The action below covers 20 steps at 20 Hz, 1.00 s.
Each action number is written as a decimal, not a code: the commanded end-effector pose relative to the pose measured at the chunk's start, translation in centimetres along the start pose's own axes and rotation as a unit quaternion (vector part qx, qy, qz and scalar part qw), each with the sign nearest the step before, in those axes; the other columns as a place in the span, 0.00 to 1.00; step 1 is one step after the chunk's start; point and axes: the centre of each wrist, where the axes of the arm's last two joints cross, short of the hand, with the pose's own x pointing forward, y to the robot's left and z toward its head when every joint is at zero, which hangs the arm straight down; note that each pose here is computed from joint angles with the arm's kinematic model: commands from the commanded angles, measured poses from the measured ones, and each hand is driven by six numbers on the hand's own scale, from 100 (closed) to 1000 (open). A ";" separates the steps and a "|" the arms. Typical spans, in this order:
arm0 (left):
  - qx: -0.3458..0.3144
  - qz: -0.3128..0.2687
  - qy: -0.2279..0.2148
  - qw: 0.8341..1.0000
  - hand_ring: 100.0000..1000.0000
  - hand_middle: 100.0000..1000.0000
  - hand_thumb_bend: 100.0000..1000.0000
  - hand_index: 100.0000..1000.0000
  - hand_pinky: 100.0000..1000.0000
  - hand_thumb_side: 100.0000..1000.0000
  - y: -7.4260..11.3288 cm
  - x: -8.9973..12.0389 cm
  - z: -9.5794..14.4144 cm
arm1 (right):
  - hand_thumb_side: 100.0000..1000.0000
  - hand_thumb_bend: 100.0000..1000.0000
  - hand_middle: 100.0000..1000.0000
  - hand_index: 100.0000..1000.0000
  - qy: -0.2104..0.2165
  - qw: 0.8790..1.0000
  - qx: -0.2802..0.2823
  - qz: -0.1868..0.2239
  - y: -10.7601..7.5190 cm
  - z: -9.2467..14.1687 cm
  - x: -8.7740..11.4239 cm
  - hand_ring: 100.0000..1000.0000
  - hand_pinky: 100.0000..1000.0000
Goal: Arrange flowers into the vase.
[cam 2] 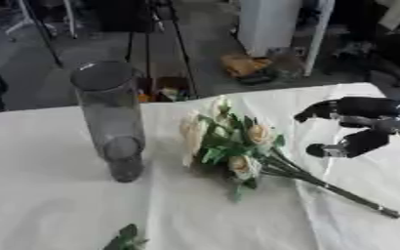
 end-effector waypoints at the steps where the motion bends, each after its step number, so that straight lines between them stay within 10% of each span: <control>1: -0.004 0.003 -0.010 1.000 0.65 0.87 0.31 0.92 0.66 0.88 -0.2 0.5 -0.4 | 0.88 0.43 0.83 0.99 0.024 0.999 0.016 -0.015 -0.7 0.3 -0.9 0.95 0.80; 20: 0.002 0.005 -0.001 1.000 0.66 0.87 0.32 0.92 0.66 0.87 0.1 0.5 -0.2 | 0.77 0.48 0.86 1.00 0.034 0.987 0.097 -0.122 0.9 -2.9 -1.5 0.94 0.79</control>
